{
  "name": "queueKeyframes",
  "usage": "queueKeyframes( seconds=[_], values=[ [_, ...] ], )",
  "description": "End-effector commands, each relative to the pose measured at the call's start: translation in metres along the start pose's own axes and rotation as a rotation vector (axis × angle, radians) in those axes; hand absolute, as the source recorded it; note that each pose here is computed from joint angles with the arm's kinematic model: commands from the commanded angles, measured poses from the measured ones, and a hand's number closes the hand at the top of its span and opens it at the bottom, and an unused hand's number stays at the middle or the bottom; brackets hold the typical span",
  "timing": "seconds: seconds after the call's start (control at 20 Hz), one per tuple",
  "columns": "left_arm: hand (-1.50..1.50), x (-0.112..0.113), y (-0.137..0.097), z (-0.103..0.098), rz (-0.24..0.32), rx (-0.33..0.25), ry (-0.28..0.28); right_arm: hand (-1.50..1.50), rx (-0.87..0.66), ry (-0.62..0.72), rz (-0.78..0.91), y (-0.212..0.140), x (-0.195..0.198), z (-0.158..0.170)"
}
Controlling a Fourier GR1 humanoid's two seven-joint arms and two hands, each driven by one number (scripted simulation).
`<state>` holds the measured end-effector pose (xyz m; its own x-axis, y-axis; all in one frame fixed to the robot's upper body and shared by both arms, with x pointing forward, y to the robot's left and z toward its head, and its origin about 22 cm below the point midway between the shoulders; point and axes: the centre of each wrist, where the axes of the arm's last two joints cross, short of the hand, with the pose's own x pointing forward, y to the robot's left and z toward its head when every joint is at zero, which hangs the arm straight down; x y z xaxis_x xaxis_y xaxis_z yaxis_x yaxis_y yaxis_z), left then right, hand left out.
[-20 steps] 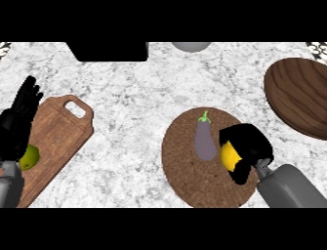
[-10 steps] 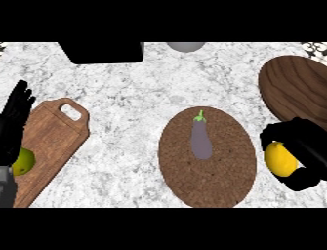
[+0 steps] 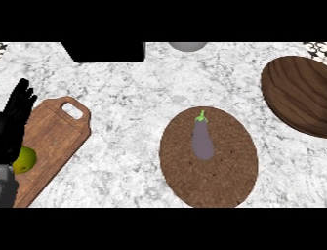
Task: Pick the lemon from the placemat and place it in the bowl
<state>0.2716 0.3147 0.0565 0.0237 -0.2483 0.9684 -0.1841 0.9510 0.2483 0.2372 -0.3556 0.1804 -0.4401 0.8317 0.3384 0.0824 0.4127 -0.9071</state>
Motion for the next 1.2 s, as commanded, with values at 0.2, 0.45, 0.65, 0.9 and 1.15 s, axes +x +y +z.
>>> queueKeyframes(
  seconds=[0.2, 0.45, 0.65, 0.9, 1.15],
  values=[
    [0.0, 0.009, -0.005, -0.016, 0.006, -0.023, -0.014, 1.5, -0.028, 0.087, -0.119, -0.029, -0.044, -0.021],
    [0.0, 0.007, -0.003, -0.003, 0.007, -0.041, -0.018, 1.5, -0.027, 0.112, -0.164, -0.029, -0.088, -0.036],
    [0.0, 0.008, -0.014, -0.022, 0.001, -0.044, -0.018, 1.5, -0.005, 0.102, -0.135, 0.021, -0.102, -0.066],
    [0.0, 0.015, -0.017, -0.01, -0.005, -0.044, -0.038, 1.5, -0.022, 0.116, -0.151, 0.025, -0.129, -0.089],
    [0.0, 0.001, -0.006, -0.012, 0.014, -0.055, -0.037, 1.5, -0.048, 0.121, -0.161, 0.023, -0.148, -0.096]
  ],
)
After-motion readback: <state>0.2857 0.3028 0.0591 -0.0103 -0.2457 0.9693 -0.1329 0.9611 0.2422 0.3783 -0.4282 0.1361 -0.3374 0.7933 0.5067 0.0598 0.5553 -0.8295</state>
